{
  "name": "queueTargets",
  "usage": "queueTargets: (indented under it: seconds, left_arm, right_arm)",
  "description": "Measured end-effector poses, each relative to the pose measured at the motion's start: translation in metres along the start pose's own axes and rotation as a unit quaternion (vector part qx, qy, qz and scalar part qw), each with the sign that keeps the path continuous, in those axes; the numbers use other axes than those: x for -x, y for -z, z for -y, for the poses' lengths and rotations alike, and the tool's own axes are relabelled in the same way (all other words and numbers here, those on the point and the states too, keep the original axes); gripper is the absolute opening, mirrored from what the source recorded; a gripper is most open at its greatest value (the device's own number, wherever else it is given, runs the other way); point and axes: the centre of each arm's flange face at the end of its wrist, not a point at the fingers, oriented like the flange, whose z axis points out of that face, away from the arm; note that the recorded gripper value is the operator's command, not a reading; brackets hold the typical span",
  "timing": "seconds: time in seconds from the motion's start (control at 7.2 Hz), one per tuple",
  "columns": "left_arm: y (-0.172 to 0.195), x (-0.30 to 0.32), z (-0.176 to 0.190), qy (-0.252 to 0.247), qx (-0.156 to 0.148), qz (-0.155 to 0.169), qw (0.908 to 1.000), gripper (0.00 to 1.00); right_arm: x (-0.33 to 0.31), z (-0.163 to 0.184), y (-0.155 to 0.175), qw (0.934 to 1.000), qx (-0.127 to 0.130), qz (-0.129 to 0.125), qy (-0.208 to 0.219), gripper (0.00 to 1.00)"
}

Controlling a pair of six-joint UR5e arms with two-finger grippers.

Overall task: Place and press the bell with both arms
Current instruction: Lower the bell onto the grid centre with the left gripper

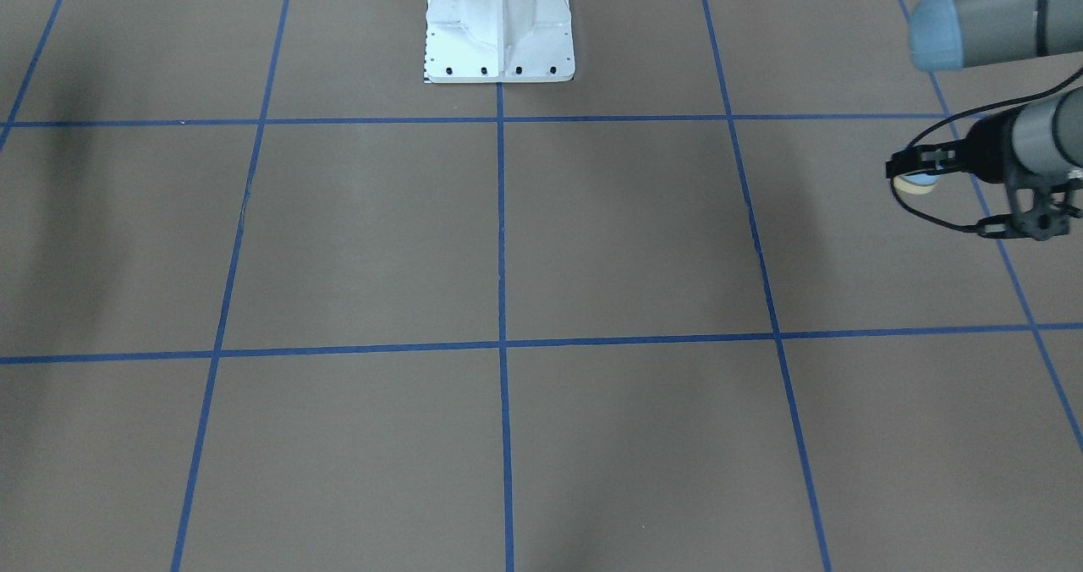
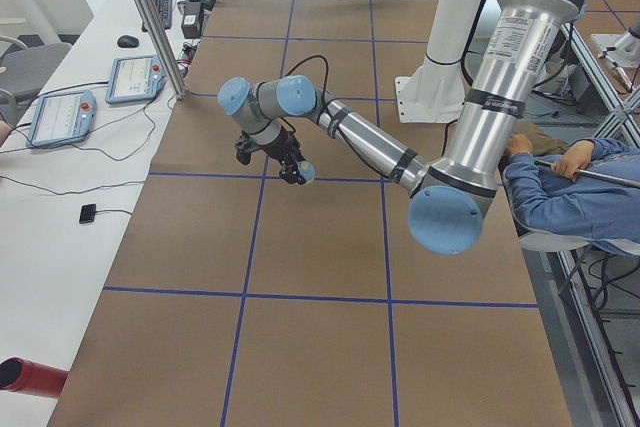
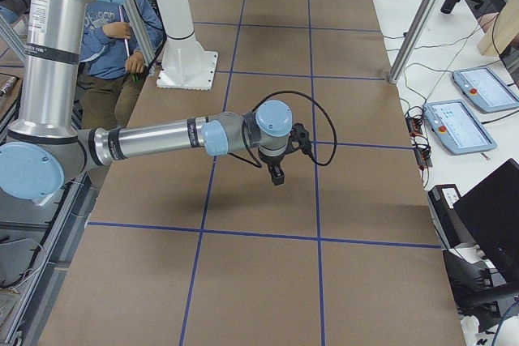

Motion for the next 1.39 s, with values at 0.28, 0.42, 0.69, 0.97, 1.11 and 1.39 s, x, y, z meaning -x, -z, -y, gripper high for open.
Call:
queueTargets:
  seconds: [0.28, 0.42, 0.69, 0.97, 1.11, 1.39]
  left_arm:
    - [-0.025, -0.155, -0.003, -0.002, 0.035, -0.005, 0.9994, 0.00]
    - [-0.038, -0.225, -0.004, -0.004, 0.047, -0.006, 0.9989, 0.00]
    - [-0.079, -0.335, 0.016, 0.008, 0.055, -0.013, 0.9984, 0.00]
    - [-0.140, -0.391, 0.035, 0.014, 0.053, -0.033, 0.9980, 0.06]
    - [-0.163, -0.405, 0.039, 0.014, 0.053, -0.041, 0.9977, 0.12]
    - [-0.182, -0.429, 0.042, 0.016, 0.057, -0.043, 0.9973, 0.31]
  right_arm:
    - [-0.009, -0.003, -0.007, 0.9999, 0.007, 0.002, -0.010, 1.00]
    - [-0.014, -0.004, -0.011, 0.9998, 0.011, 0.003, -0.016, 1.00]
    - [-0.020, -0.006, -0.015, 0.9996, 0.015, 0.004, -0.022, 1.00]
    - [-0.021, -0.006, -0.016, 0.9996, 0.016, 0.005, -0.024, 1.00]
    - [-0.021, -0.007, -0.016, 0.9995, 0.017, 0.006, -0.025, 1.00]
    - [-0.022, -0.007, -0.017, 0.9995, 0.017, 0.007, -0.026, 1.00]
